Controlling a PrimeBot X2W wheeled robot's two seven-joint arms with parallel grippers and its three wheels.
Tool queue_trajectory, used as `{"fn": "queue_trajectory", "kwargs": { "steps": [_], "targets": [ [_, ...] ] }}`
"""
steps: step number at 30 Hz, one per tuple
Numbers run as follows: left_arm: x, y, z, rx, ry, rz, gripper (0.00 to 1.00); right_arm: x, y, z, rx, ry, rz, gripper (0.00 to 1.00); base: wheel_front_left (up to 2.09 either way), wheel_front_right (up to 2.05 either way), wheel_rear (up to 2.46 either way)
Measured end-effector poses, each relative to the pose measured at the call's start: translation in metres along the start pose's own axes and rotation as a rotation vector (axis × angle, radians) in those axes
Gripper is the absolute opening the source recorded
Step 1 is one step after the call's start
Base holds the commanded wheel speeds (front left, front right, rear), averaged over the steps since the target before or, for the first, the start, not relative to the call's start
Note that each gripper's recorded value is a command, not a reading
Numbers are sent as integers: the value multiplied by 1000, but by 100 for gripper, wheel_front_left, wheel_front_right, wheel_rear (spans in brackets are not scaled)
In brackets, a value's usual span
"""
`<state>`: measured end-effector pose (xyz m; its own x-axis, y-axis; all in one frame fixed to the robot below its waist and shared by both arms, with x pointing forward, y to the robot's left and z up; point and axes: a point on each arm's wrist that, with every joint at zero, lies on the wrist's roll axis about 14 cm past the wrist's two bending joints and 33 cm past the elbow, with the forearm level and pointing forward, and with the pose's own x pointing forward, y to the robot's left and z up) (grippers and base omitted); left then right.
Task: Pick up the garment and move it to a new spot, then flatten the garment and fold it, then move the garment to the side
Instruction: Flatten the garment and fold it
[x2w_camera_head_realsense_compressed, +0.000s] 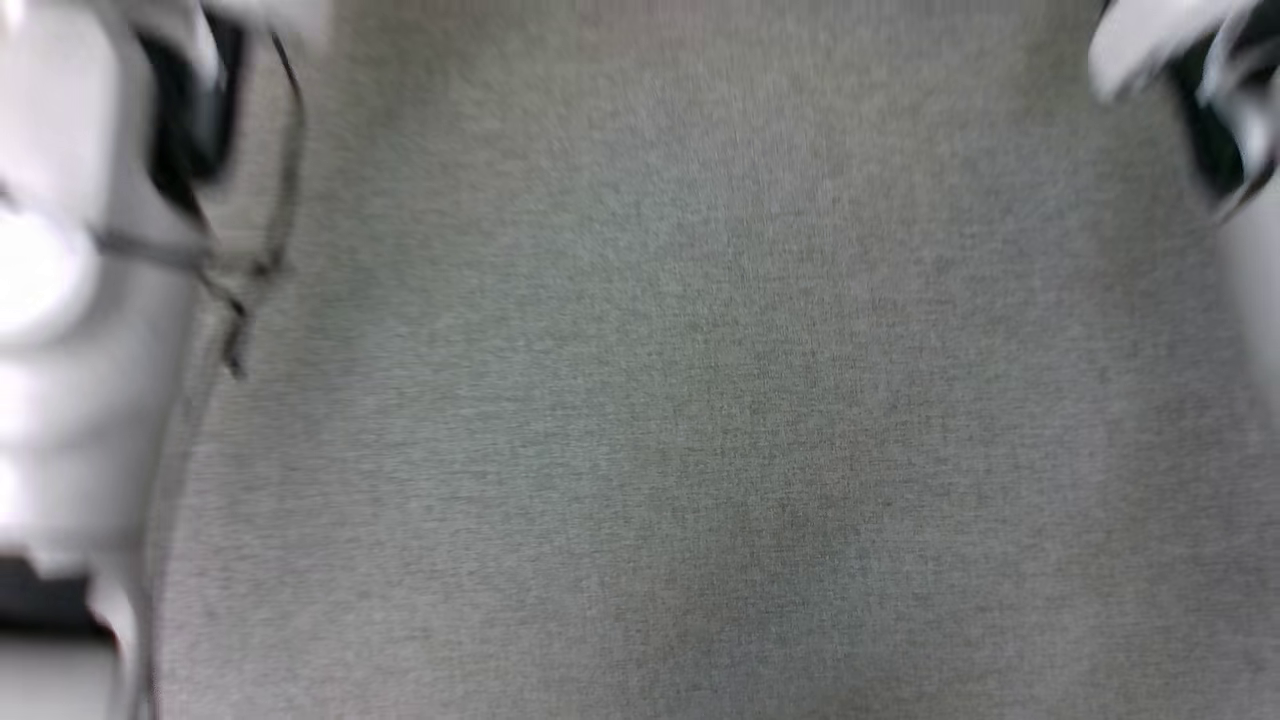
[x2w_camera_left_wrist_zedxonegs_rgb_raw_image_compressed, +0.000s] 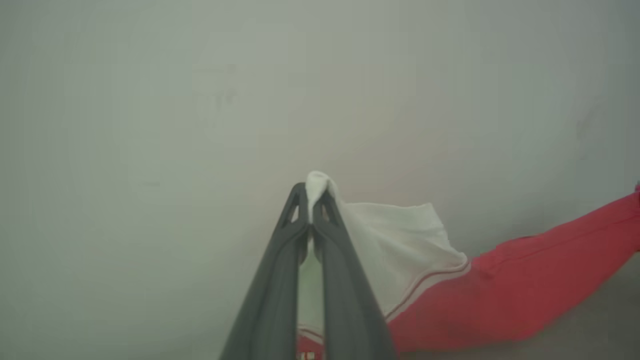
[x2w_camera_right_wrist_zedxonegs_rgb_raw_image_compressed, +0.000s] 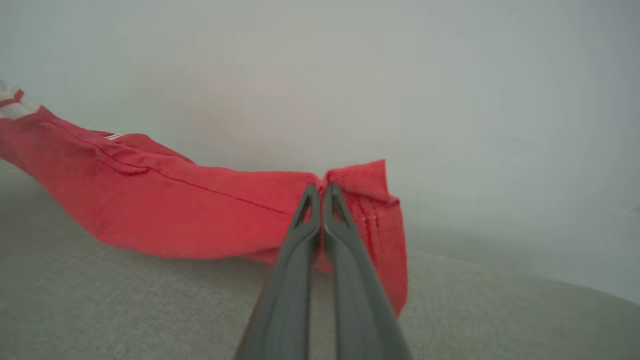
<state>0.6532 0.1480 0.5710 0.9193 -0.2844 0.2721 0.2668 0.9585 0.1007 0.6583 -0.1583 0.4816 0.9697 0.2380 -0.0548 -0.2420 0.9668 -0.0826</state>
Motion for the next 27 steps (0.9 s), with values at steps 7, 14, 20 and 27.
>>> {"fn": "queue_trajectory", "kwargs": {
  "steps": [7, 14, 20, 27],
  "targets": [
    [-87, -13, -20, -52, 126, 31, 0, -54, 16, -28, 51, 94, 27, 0, 0, 0, 0],
    [-172, -6, -19, -89, 222, 111, 0, -107, 28, -36, 122, 151, 43, 0, 0, 0, 0],
    [-240, -19, -21, -116, 326, 114, 0, -149, 28, -47, 198, 215, 26, 0, 0, 0, 0],
    [-314, -47, -28, -175, 496, 66, 0, -206, 44, -62, 284, 285, 46, 0, 0, 0, 0]
  ]
}}
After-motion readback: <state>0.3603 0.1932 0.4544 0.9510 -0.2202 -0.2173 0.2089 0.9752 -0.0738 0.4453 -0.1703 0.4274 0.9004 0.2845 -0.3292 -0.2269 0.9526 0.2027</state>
